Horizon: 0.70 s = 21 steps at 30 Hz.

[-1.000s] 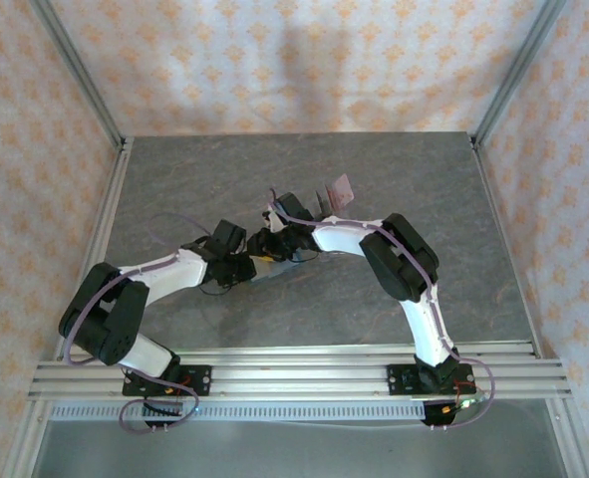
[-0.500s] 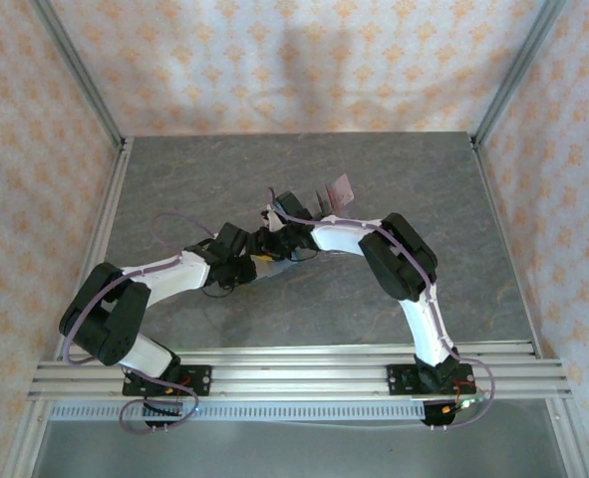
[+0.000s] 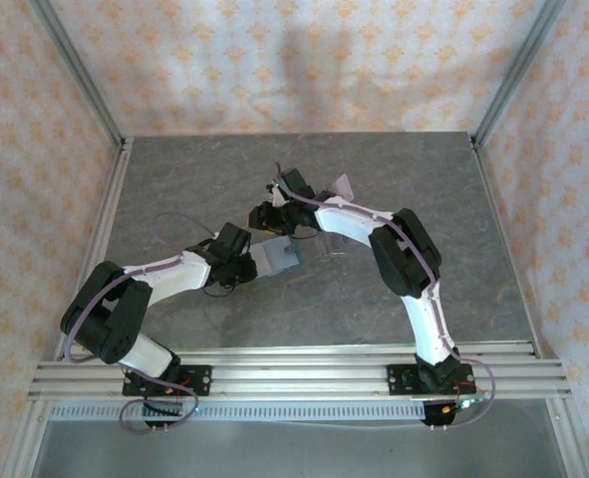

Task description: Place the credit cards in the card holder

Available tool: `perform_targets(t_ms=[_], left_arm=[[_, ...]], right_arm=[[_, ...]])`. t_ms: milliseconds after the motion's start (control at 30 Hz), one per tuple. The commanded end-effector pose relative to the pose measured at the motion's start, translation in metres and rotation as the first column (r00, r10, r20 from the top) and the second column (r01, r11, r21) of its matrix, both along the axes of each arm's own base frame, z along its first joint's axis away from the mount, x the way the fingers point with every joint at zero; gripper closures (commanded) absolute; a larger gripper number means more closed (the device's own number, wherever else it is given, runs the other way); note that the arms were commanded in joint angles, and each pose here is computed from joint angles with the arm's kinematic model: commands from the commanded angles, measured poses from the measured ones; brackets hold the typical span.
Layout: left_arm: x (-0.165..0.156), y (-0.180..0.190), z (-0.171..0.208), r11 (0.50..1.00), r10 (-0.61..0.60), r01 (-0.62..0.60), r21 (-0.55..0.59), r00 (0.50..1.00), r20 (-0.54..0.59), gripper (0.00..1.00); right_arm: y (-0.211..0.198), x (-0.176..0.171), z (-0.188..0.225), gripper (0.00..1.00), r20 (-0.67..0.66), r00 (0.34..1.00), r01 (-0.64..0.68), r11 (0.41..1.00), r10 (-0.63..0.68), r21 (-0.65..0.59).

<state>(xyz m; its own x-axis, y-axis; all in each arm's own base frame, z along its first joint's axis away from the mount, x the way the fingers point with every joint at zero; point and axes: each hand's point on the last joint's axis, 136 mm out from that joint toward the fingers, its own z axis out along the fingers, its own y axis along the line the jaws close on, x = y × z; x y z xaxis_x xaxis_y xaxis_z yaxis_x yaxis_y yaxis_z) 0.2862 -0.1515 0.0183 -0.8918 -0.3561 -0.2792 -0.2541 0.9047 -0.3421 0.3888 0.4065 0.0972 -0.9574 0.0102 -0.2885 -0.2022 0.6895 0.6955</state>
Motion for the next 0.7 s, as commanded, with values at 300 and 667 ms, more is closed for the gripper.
perform_targets(t_ms=[300, 667], left_arm=[[-0.016, 0.005, -0.024, 0.996, -0.059, 0.064, 0.063, 0.995, -0.08, 0.82], [-0.013, -0.001, -0.025, 0.996, -0.069, 0.073, 0.044, 0.994, -0.085, 0.83]], right_arm=[[-0.176, 0.002, 0.072, 0.53, 0.305, 0.94, 0.311, 0.763, -0.156, -0.567], [-0.209, -0.021, 0.04, 0.56, 0.228, 0.972, 0.218, 0.587, -0.058, -0.78]])
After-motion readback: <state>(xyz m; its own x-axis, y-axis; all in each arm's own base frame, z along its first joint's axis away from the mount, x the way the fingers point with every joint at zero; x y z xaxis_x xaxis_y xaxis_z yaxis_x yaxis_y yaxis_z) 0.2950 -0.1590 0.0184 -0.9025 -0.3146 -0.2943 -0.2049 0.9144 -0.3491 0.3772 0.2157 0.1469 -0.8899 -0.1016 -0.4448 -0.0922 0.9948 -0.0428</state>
